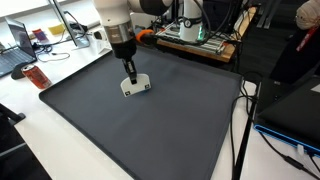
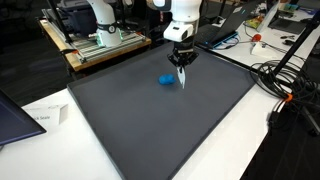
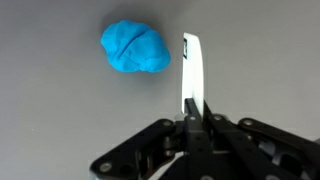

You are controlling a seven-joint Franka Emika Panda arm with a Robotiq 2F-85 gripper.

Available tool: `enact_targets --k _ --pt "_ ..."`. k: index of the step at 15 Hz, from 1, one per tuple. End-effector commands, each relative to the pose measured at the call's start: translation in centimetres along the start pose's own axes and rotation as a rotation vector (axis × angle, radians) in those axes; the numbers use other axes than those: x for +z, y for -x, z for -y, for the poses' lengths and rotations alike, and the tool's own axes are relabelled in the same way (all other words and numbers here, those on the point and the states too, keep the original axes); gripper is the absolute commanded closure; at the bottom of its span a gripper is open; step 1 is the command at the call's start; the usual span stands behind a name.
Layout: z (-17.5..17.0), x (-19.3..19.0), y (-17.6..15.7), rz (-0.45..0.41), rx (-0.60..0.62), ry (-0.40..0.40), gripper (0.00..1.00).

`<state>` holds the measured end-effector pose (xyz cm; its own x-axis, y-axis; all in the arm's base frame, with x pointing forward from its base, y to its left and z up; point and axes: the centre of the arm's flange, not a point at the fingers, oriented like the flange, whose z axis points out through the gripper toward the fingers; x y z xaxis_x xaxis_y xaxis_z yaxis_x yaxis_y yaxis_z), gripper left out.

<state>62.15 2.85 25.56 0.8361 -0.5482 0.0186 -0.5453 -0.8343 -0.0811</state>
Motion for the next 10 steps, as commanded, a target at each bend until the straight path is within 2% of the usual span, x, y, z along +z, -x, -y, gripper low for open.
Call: enact_targets --k 1,6,10 --pt "-1.4 -0.4 -0.2 -0.009 0.036 -0.049 0.99" --pt "-4.6 -0.6 -1.4 -0.026 0.166 -0.154 0.99" --pt "-6.6 -0.3 -2.0 -0.085 0.218 -0.186 0.99"
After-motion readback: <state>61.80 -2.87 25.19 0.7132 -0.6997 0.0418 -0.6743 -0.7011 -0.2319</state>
